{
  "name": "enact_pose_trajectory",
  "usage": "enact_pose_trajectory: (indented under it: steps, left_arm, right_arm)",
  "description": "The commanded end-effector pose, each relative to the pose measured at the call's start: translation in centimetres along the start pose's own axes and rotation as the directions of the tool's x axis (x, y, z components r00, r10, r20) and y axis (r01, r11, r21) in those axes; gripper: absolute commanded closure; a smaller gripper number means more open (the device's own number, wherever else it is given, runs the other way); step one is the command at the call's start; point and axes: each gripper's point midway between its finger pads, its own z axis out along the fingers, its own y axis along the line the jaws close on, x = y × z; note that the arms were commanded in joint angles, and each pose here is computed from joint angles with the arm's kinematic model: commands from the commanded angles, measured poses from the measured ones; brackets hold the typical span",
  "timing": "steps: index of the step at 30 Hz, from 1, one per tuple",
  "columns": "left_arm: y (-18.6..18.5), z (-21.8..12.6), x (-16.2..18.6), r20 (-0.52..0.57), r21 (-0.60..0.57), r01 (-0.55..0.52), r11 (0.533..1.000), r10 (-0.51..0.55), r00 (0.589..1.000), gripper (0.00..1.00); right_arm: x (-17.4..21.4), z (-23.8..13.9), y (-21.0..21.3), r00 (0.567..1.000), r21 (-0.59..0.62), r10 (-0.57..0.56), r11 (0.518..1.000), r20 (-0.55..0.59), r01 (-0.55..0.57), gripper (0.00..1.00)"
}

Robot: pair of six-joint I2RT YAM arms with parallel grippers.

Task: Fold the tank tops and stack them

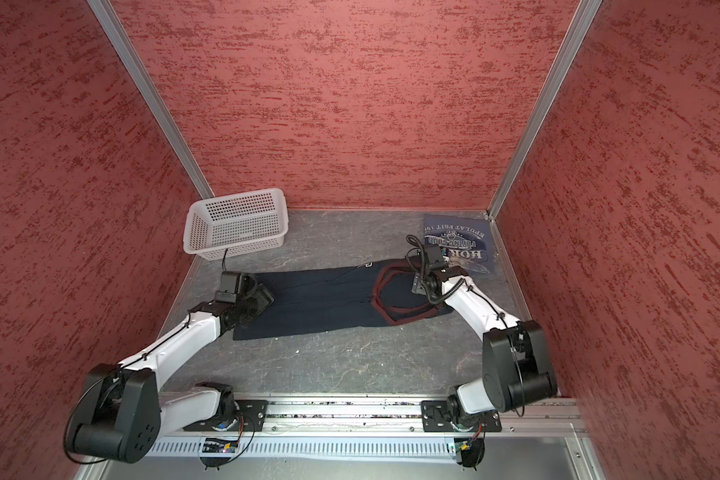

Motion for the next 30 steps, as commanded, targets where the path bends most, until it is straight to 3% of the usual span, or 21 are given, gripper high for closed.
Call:
enact_pose_trajectory:
  steps: [1, 5, 8, 11, 15, 19, 25, 30]
  left_arm:
    - [-2.0, -1.0, 0.5, -0.01, 0.033, -0.08, 0.996, 0.08, 0.997, 0.21]
    - [-5.9, -1.7, 2.4, -0.026, 0.11, -0.171, 0.979, 0.175, 0.984, 0.25]
    - [-10.5, -1.7, 5.9, -0.069, 0.203, -0.277, 0.939, 0.295, 0.953, 0.28]
    - [-15.5, -1.4, 10.4, -0.117, 0.291, -0.389, 0.874, 0.436, 0.892, 0.33]
    - [-21.4, -0.8, 17.6, -0.16, 0.394, -0.511, 0.764, 0.604, 0.78, 0.38]
    - [-25.4, 0.1, 23.0, -0.186, 0.459, -0.563, 0.687, 0.694, 0.696, 0.43]
    - [-27.7, 4.5, 25.3, -0.219, 0.445, -0.579, 0.684, 0.71, 0.67, 0.49]
    - [-27.4, 8.7, 24.1, -0.241, 0.387, -0.566, 0.727, 0.673, 0.7, 0.57]
  right_arm:
    - [1.3, 0.1, -0.4, 0.999, -0.005, -0.007, 1.0, -0.042, 0.007, 0.16]
    - [1.4, 0.0, 0.8, 0.998, -0.072, -0.002, 0.997, -0.055, -0.002, 0.25]
    - [1.6, -0.8, 1.5, 0.999, -0.116, 0.012, 0.993, -0.05, -0.017, 0.32]
    - [2.0, -1.4, 0.8, 0.999, -0.102, 0.039, 0.994, -0.037, -0.043, 0.39]
    - [3.1, -1.4, -0.8, 0.997, -0.065, 0.078, 0.995, -0.028, -0.08, 0.46]
    - [3.6, -0.6, -1.5, 0.995, -0.048, 0.093, 0.994, -0.036, -0.094, 0.54]
    - [3.1, 2.5, -2.0, 0.991, -0.03, 0.116, 0.993, -0.063, -0.118, 0.61]
    - [2.7, 5.4, -2.5, 0.988, 0.008, 0.121, 0.993, -0.092, -0.121, 0.65]
